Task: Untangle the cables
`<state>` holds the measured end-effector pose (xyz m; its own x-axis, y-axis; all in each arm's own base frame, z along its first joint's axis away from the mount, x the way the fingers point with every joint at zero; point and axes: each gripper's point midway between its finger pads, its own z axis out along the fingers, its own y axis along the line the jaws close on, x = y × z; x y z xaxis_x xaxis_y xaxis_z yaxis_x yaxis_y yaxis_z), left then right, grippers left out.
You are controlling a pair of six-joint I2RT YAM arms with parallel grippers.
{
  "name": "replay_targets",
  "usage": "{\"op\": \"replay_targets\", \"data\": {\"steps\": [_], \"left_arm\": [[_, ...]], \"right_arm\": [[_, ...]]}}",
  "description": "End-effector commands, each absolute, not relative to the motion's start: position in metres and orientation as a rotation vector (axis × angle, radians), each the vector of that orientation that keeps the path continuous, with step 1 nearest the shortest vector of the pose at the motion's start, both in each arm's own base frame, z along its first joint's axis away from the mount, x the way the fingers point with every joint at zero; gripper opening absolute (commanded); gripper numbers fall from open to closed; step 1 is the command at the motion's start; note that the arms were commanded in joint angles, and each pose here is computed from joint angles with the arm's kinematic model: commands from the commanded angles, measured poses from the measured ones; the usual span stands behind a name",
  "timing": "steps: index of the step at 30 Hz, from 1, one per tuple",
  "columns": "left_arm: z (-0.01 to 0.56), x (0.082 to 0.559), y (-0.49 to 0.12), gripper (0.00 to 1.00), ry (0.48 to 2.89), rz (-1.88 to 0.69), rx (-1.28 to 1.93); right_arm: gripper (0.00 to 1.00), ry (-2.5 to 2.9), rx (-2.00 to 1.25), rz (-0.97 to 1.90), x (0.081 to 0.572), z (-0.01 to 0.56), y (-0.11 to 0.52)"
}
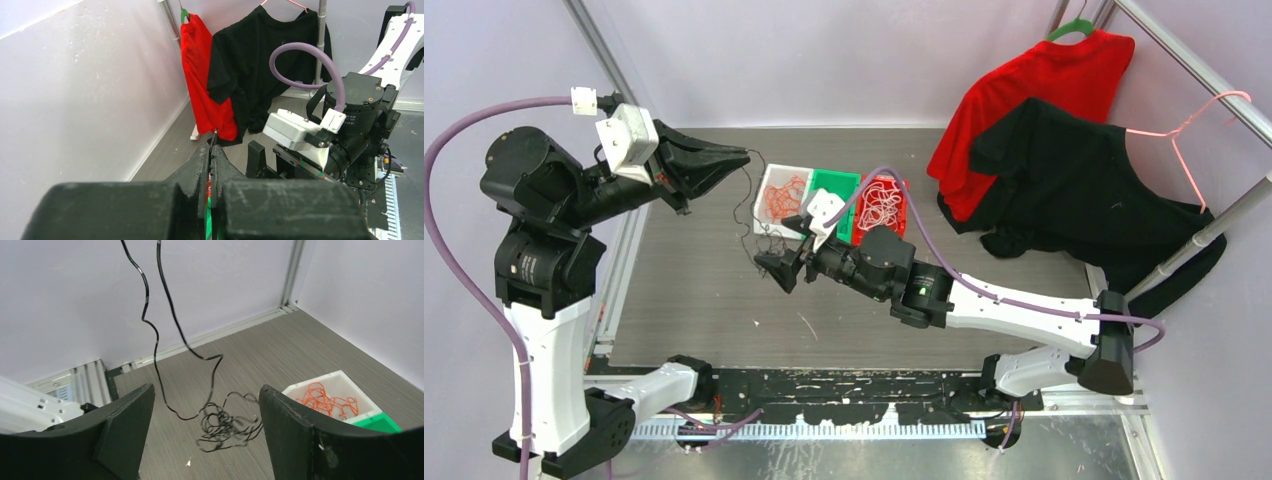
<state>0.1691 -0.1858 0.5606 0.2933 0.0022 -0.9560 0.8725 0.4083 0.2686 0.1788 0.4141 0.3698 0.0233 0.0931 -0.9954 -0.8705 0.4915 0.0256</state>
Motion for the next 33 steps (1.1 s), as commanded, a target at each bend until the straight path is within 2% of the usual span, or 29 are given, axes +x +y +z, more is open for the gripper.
{"op": "replay_targets", "data": {"steps": [1,7,18,24,28,33], "left_arm": [[0.576,0.159,-0.183,0.0,1.05,-0.692,1.006],[0.575,0.157,-0.184,0.0,1.053,-0.698,1.008],[0.591,0.144,-0.187,0.0,1.032,-0.773,1.001],[0.604,0.15,-0.192,0.0,1.029,-0.835,0.962],[0.608,0.156,-0.194,0.0,1.036,-0.854,0.946],[0.619,0.158,-0.195,0.0,1.014,-0.856,0.94]], "right_arm": [[0.81,1.233,-0.761,0.992,0.158,0.409,0.406],[0.8,1.233,-0.712,0.976,0.165,0.418,0.397],[0.73,1.258,-0.745,0.78,0.206,0.401,0.426],[0.67,1.293,-0.781,0.798,0.221,0.354,0.457],[0.56,1.315,-0.804,0.813,0.229,0.334,0.484],[0.51,1.394,-0.803,0.811,0.245,0.294,0.5]]}}
